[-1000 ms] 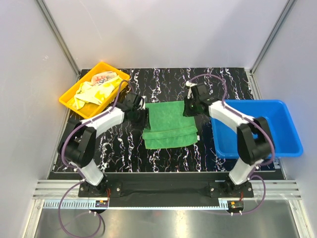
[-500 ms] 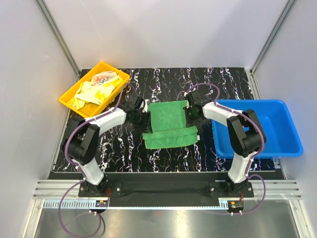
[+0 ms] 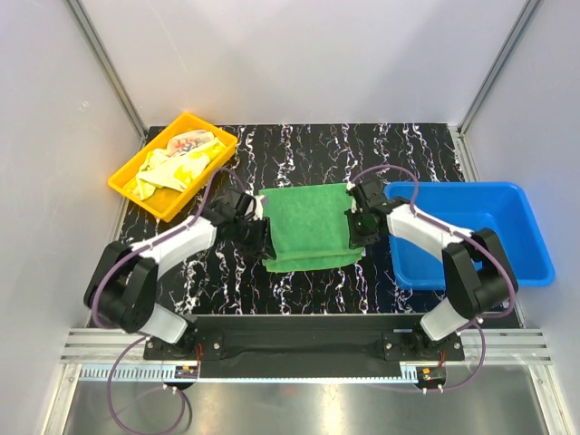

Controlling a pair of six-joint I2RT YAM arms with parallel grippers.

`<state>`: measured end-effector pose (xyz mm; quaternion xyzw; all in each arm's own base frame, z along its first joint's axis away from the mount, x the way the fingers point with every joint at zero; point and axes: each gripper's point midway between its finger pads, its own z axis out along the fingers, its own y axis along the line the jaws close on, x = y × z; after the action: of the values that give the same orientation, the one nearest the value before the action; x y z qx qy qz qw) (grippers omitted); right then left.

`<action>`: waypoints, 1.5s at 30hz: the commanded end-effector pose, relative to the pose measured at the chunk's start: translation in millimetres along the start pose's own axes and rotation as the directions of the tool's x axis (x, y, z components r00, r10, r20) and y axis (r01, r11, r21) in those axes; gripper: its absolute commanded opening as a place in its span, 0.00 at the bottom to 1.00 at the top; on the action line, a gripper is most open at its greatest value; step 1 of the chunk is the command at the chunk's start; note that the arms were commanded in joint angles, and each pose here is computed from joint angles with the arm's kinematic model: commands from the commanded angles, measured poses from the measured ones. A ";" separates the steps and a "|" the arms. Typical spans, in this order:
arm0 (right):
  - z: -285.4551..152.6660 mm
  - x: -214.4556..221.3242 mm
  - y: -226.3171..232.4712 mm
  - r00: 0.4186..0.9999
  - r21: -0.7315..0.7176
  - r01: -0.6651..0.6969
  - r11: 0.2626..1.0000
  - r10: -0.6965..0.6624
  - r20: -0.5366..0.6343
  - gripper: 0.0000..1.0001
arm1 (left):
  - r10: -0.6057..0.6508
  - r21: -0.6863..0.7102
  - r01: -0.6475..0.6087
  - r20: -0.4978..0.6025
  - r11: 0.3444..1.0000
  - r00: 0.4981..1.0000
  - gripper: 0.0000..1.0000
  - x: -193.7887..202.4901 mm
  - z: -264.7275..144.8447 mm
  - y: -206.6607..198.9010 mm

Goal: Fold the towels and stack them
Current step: Fold the towel

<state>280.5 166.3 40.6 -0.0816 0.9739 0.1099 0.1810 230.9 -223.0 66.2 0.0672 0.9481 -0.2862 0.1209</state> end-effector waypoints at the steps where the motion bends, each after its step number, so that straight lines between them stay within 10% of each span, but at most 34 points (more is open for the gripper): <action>1: -18.1 2.4 10.3 1.000 -0.044 0.001 0.999 0.000 0.029 0.16 | 0.012 0.047 -0.014 0.050 0.999 0.999 0.40 0.0 -15.9 -13.6; 21: 13.9 36.4 16.5 0.998 0.016 -0.038 0.999 0.038 -0.051 0.17 | -0.133 -0.338 0.168 0.123 0.926 0.983 0.49 -22.2 0.6 56.3; 45: -24.5 34.2 41.3 0.999 0.025 -0.034 0.999 0.033 0.041 0.19 | -0.269 -0.293 0.277 0.070 0.915 0.961 0.40 15.8 26.5 62.0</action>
<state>225.9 192.3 32.7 -0.0664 0.9800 0.0923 0.1633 232.4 -185.3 19.3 -0.0778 0.9786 -0.1606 0.1025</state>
